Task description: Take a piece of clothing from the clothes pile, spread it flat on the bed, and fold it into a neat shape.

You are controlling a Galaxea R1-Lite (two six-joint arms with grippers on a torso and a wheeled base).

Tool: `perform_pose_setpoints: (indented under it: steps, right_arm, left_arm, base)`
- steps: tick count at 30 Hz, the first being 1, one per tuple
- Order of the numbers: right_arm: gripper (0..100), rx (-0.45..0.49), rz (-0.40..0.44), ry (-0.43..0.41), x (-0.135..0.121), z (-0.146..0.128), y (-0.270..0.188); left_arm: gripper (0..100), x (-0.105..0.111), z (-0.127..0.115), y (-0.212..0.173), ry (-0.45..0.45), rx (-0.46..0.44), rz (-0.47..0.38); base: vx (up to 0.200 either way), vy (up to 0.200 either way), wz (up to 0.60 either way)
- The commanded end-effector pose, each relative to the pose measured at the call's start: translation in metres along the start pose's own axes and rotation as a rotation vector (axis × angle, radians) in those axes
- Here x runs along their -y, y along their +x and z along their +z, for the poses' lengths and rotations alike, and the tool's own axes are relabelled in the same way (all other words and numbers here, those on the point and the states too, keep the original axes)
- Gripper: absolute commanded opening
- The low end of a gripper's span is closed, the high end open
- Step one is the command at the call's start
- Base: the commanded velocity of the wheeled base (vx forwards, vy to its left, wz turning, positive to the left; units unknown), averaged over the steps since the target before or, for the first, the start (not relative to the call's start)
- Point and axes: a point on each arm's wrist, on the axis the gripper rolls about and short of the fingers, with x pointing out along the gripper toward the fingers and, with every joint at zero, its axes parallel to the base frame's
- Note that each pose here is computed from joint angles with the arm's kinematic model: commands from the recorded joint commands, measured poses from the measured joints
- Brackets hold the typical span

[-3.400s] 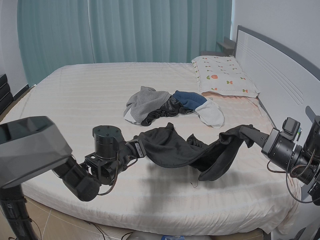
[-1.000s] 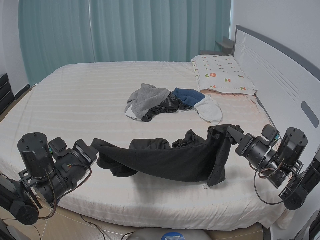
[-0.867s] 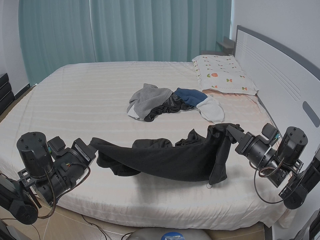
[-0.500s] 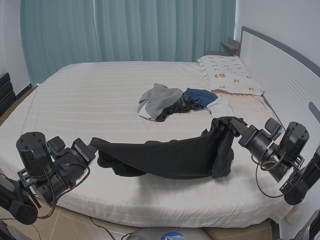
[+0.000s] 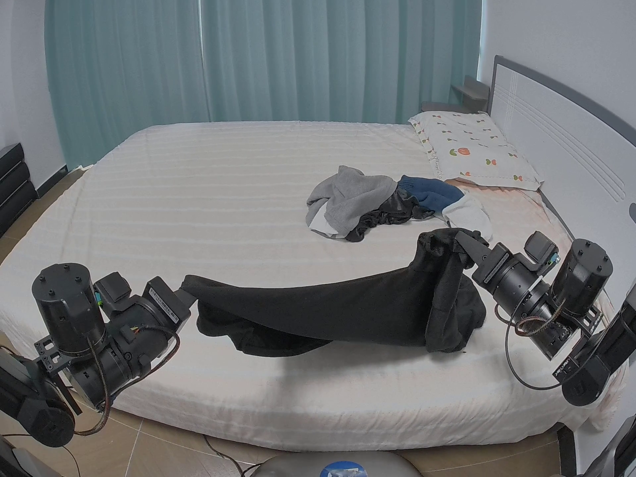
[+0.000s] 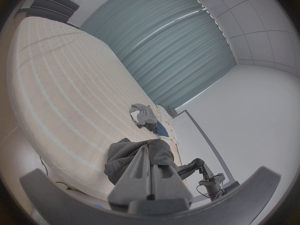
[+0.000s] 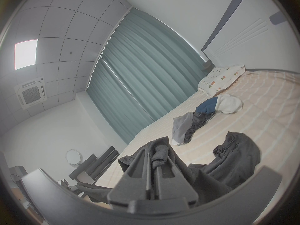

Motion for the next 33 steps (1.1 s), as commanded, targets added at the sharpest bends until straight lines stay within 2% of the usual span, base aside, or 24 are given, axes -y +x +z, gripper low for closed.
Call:
perform_pose_setpoints:
  steps: [1, 7, 33]
  right_arm:
    - [0, 0.014, 0.016, 0.016, -0.003, 0.002, 0.0]
    - [0, 0.002, 0.02, 0.043, -0.003, -0.001, 0.001]
    - [0, -0.023, 0.029, 0.061, -0.006, -0.01, 0.005]
  left_arm:
    - [0, 0.0, 0.0, 0.0, -0.001, 0.002, -0.001]
    - [0, 0.0, 0.0, 0.0, 0.0, 0.0, 0.001]
    - [0, -0.001, -0.001, 0.0, 0.003, -0.005, 0.001]
  base:
    - [0.0, 0.2, 0.0]
    - [0.0, 0.2, 0.0]
    - [0.0, 0.2, 0.0]
